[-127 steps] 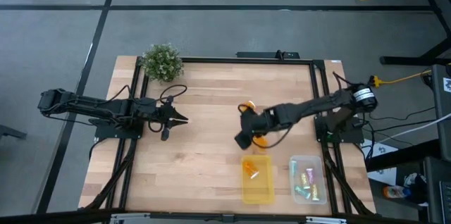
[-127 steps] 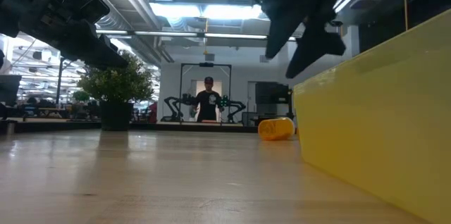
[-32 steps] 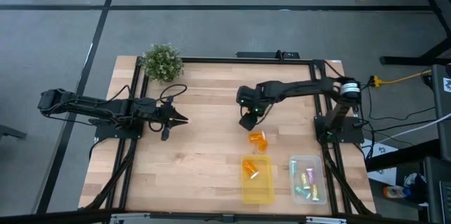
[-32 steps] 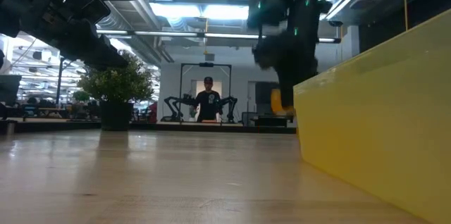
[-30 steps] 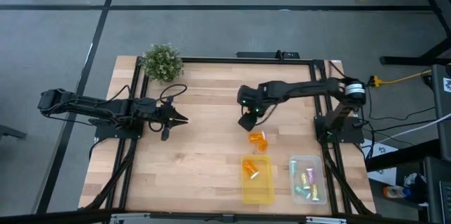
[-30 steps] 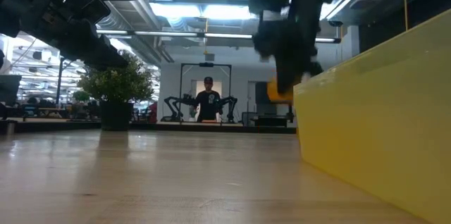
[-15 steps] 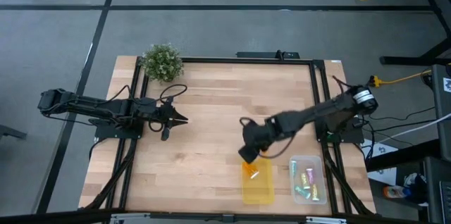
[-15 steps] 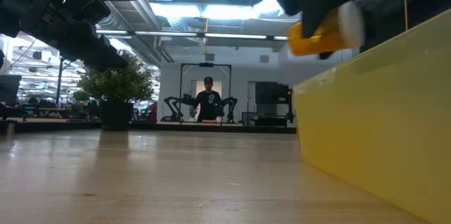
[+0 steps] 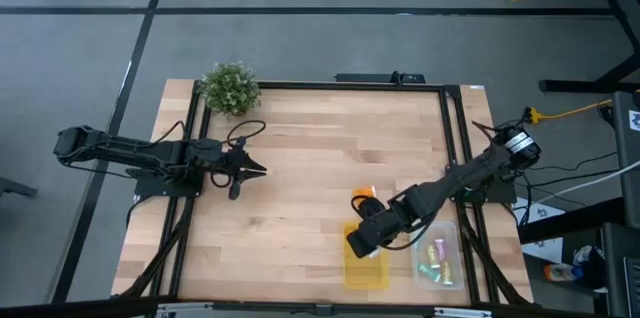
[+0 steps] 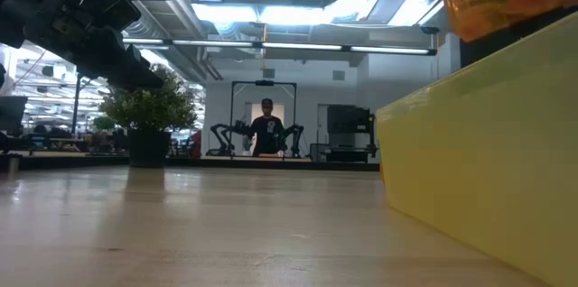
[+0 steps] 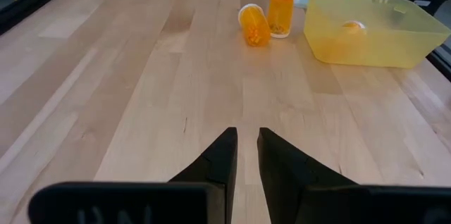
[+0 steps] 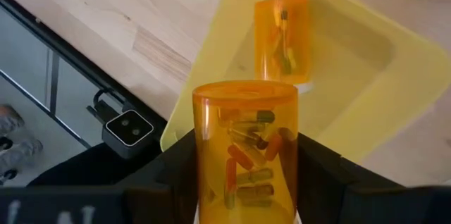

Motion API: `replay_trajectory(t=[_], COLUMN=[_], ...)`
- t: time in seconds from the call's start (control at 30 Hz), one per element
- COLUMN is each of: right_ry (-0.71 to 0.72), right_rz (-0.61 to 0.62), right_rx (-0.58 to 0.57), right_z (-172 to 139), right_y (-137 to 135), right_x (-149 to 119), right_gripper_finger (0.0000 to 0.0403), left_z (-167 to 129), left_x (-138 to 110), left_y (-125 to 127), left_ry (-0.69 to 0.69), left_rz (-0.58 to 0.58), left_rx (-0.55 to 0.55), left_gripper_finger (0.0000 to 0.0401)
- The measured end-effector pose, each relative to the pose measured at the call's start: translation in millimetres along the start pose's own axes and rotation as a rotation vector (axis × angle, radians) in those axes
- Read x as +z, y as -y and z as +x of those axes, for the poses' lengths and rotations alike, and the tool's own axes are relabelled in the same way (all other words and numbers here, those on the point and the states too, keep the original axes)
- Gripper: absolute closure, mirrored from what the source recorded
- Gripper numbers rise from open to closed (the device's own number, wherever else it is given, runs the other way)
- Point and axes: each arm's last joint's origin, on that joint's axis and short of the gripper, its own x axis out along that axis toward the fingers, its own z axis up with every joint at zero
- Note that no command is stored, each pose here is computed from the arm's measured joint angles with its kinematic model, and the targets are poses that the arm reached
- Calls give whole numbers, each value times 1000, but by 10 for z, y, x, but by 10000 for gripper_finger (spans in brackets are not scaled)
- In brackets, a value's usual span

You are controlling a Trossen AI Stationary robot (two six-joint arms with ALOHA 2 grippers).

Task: Pick and place medicine bottles into bin by pill shape (circle, oval)
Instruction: Put the orange capsule bottle into the yellow bin

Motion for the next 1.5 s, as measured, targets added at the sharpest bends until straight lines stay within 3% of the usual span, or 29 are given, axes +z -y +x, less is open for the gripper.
replay_trajectory(t=[0.3,1.23,1.5], right_ry=[2,-5,-3], right_rz=[0,-79,-82], right_rx=[5,4,2], right_z=[1,1,1], right_y=[-5,-3,-1], right_x=[-9,-11,-9], right_gripper_finger=[195,190,146], left_z=[0,0,0], left_x=[0,0,1], left_y=[0,0,0], left_ry=[0,0,1], left_rz=[0,-1,-4], left_rx=[0,0,0], left_gripper_finger=[351,351,351])
